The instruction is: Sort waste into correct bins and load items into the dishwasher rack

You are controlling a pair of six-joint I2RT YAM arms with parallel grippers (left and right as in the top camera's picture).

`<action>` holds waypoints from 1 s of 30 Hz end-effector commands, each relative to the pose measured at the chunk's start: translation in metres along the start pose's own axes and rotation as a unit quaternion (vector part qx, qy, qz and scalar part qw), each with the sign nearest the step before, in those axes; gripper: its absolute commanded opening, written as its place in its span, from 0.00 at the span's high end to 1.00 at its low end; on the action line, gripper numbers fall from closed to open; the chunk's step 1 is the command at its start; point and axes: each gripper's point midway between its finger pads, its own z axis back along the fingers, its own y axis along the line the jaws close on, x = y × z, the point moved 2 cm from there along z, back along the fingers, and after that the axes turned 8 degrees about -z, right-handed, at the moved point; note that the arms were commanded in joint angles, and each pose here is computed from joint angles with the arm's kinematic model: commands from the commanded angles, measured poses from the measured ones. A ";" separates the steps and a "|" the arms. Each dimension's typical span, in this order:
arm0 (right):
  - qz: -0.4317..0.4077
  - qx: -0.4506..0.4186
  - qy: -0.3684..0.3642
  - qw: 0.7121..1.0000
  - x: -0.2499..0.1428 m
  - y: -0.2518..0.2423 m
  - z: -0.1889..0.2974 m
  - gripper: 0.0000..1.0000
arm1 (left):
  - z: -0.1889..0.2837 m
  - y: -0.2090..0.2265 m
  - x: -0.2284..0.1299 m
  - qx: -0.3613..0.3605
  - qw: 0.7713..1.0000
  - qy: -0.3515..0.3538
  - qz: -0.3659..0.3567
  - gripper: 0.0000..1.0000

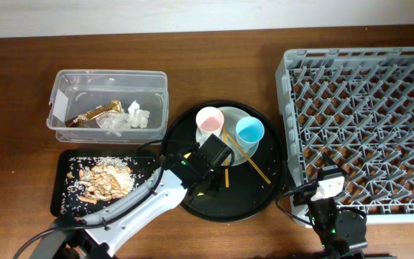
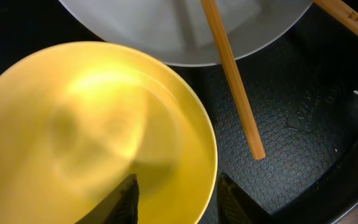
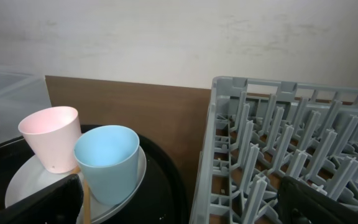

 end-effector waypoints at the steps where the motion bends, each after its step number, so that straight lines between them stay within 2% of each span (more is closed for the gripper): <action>1: 0.001 -0.008 0.004 1.000 -0.003 -0.003 0.000 0.02 | 0.014 -0.003 0.017 0.000 1.000 -0.025 -0.010 0.59; 6: 0.001 -0.008 0.004 1.000 -0.003 -0.003 0.000 0.02 | 0.051 -0.008 0.042 -0.014 0.997 -0.073 -0.005 0.58; 7: 0.001 -0.008 0.004 1.000 -0.003 -0.003 0.000 0.02 | 0.061 -0.009 0.048 -0.017 0.996 -0.086 -0.005 0.57; 9: 0.001 -0.008 0.004 1.000 -0.003 -0.003 0.000 0.02 | 0.081 -0.009 0.056 -0.023 0.994 -0.109 -0.006 0.47; 14: 0.001 -0.008 0.004 1.000 -0.003 -0.003 0.000 0.02 | 0.106 0.003 0.063 -0.017 0.989 -0.144 0.001 0.46; 22: 0.001 -0.005 0.000 1.000 -0.001 -0.002 0.000 0.02 | 0.100 0.011 0.046 -0.004 0.995 -0.103 0.003 0.46; 27: -0.049 0.104 -0.011 0.993 0.008 0.031 0.003 0.02 | 0.102 0.009 0.052 -0.010 0.993 -0.117 0.017 0.46; 28: -0.068 0.152 -0.020 0.986 0.016 0.046 0.007 0.02 | 0.102 0.009 0.052 -0.010 0.993 -0.117 0.017 0.46; 30: -0.114 0.191 -0.007 0.975 0.025 0.058 0.014 0.02 | 0.102 0.009 0.052 -0.009 0.993 -0.118 0.018 0.46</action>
